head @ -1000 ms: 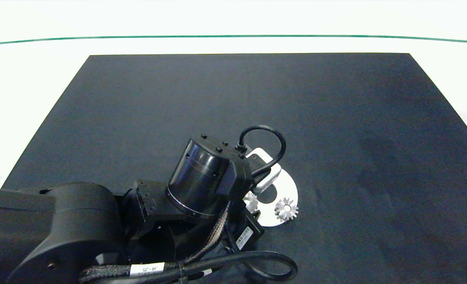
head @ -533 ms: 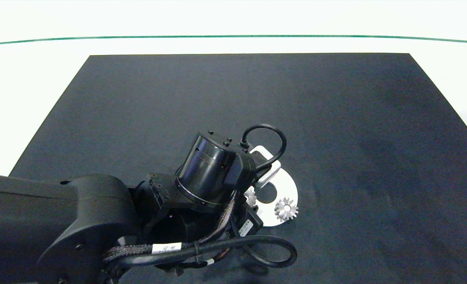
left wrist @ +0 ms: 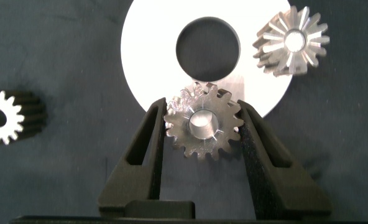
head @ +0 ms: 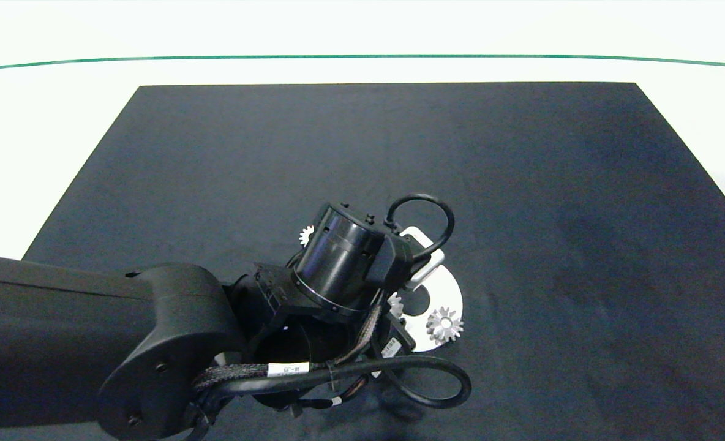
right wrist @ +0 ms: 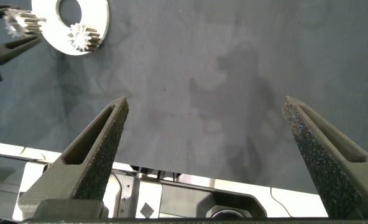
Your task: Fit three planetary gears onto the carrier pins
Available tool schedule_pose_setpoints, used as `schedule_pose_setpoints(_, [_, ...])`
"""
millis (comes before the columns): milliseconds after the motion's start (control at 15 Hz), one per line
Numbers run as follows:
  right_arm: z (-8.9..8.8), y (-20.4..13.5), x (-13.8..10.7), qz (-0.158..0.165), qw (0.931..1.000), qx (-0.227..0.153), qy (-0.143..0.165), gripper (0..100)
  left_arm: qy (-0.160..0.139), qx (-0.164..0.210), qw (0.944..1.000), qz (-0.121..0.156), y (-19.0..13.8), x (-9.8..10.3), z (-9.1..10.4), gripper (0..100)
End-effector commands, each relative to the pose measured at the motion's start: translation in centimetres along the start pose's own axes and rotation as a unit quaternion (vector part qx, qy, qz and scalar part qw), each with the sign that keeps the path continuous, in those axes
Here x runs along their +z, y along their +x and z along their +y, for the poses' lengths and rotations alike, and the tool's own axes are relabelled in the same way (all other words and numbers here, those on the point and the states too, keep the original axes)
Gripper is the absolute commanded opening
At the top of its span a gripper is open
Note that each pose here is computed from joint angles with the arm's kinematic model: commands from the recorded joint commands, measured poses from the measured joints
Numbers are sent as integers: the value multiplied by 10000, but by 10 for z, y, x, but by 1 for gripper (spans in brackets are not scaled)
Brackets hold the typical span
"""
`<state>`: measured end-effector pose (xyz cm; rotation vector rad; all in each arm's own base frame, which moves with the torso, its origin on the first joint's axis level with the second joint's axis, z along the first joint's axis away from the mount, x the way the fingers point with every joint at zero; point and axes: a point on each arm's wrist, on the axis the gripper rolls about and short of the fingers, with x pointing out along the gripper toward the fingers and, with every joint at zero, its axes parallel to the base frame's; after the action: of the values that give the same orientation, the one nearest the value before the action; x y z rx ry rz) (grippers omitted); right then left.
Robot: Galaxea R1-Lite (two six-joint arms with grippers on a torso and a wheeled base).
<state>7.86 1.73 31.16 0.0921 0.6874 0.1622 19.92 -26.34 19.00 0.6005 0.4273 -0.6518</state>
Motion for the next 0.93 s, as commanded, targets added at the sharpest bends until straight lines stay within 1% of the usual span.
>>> schedule_pose_setpoints(67, [0,1,0,39,10000,0,6,100,19,9,10000,27,8,2,-2,22])
schedule_pose_setpoints(267, [0,2,-1,66,10000,20,19,100,32,96,9999,59,12,2,3,22])
schedule_pose_setpoints(400, [0,2,-1,68,10000,36,19,100,60,184,9997,115,14,0,11,22])
schedule_pose_setpoints(733, [0,3,0,63,10000,50,14,100,54,241,9996,122,14,-1,16,22])
schedule_pose_setpoints(933, [0,4,-1,86,10000,46,7,100,35,257,9996,66,10,1,18,22])
